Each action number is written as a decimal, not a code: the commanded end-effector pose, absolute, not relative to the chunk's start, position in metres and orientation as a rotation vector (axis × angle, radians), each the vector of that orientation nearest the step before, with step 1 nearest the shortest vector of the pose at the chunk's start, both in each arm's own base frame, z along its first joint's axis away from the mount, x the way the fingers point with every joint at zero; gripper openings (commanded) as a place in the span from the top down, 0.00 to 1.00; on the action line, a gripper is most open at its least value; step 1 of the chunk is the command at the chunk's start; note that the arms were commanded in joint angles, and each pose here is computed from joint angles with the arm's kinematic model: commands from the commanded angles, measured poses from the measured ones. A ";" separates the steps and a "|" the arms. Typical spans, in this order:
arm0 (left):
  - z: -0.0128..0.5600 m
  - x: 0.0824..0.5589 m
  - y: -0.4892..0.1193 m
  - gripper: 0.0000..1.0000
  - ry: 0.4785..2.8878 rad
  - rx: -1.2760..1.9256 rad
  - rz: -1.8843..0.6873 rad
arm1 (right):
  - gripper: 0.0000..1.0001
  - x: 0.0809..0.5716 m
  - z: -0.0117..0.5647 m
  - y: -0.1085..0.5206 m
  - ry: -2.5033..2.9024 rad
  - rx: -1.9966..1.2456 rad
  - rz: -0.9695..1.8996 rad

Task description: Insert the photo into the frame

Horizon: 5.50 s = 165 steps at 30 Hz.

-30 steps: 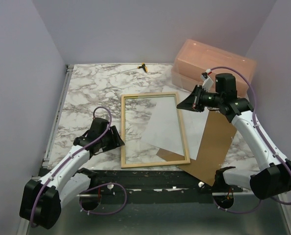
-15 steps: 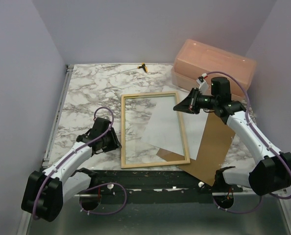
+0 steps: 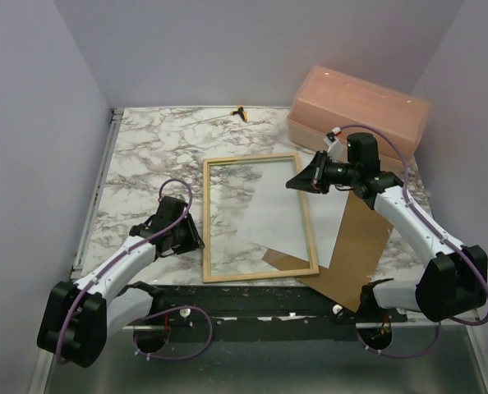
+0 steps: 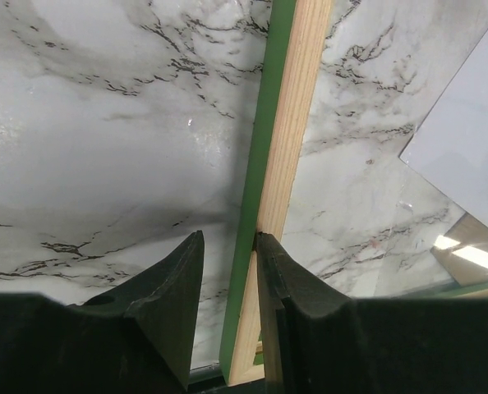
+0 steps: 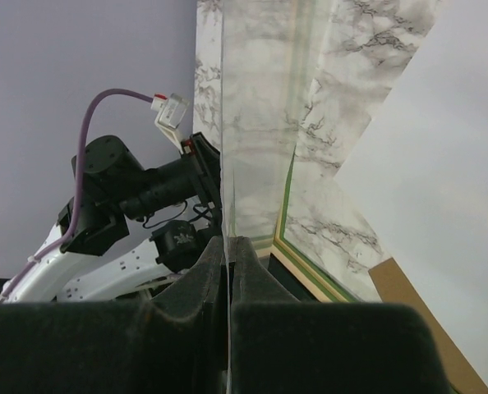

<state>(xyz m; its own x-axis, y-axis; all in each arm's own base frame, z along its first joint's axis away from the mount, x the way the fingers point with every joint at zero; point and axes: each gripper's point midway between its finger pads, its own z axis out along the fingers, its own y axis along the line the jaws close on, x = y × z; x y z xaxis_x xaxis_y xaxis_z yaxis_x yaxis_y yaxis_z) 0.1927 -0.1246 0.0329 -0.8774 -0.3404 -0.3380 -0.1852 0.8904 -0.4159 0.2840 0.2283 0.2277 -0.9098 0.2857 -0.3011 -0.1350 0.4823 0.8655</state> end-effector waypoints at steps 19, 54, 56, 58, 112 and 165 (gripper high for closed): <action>0.024 0.191 -0.119 0.67 2.665 -0.390 -0.484 | 0.99 0.292 0.243 0.251 2.129 -0.023 1.481; 0.022 0.192 -0.119 0.68 2.684 -0.373 -0.476 | 0.99 0.294 0.202 0.259 2.147 0.060 1.500; 0.021 0.192 -0.119 0.68 2.686 -0.376 -0.474 | 0.99 0.294 0.197 0.260 2.158 0.064 1.492; 0.021 0.191 -0.119 0.68 2.688 -0.373 -0.473 | 0.99 0.295 0.192 0.259 2.168 0.067 1.480; 0.020 0.190 -0.121 0.68 2.694 -0.363 -0.488 | 0.99 0.280 0.181 0.257 2.198 0.167 1.525; 0.019 0.190 -0.123 0.68 2.698 -0.350 -0.500 | 0.99 0.277 0.159 0.255 2.316 0.194 1.440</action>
<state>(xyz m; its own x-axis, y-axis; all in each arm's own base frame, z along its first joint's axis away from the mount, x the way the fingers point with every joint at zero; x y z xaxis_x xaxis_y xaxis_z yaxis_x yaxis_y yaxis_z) 0.1952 -0.1323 0.0314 -0.8900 -0.3240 -0.3209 -0.1639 0.8840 -0.4379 0.2854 0.2532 0.1751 -0.8900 0.3530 -0.2886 -0.1122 0.4440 0.8890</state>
